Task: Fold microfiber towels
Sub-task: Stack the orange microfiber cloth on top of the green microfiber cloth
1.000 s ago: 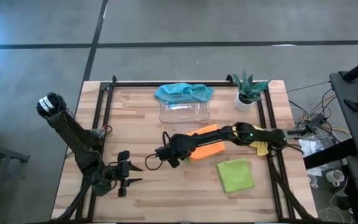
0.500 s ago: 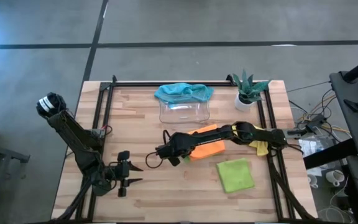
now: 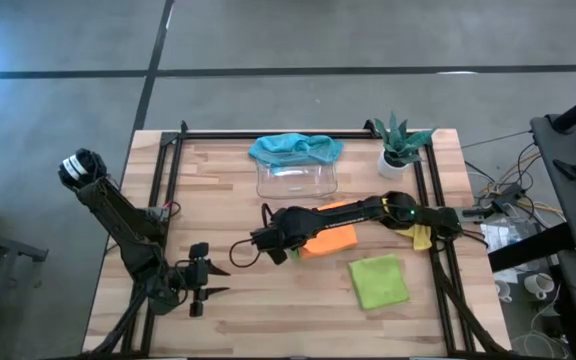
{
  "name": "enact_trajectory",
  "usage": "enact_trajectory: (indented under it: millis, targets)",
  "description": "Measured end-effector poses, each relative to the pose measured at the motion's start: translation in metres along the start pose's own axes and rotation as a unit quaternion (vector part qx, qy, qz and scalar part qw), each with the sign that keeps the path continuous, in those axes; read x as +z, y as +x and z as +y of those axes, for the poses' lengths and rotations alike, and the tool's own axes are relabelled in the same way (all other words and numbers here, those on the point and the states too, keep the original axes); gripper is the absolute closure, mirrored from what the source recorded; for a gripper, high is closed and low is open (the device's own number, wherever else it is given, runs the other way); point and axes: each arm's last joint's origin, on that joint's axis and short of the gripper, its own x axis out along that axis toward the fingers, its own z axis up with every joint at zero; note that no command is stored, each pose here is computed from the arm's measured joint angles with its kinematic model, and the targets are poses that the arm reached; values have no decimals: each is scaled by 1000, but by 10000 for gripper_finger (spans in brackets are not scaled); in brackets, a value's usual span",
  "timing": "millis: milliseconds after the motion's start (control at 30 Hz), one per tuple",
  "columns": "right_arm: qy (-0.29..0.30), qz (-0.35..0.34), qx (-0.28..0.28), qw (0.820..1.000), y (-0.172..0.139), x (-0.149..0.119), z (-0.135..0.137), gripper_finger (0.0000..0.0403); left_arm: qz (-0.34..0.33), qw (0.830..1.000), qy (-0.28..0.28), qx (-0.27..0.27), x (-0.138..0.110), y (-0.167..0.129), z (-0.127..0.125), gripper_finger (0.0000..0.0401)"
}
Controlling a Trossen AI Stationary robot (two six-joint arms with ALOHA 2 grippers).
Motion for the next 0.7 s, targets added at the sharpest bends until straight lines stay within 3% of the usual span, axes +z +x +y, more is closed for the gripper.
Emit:
enact_trajectory:
  millis: [133, 433, 700]
  targets:
    - [8, -16, 25, 1000, 6, 4, 4, 391, 0, 1000, 0, 0, 0, 0, 0, 251]
    - [14, -40, 17, 999, 13, 10, 3, 388, -11, 1000, 0, 13, 1, 0, 1, 251]
    - [8, -42, 24, 999, 13, 10, 4, 342, -22, 999, -1, 26, 1, 0, 2, 251]
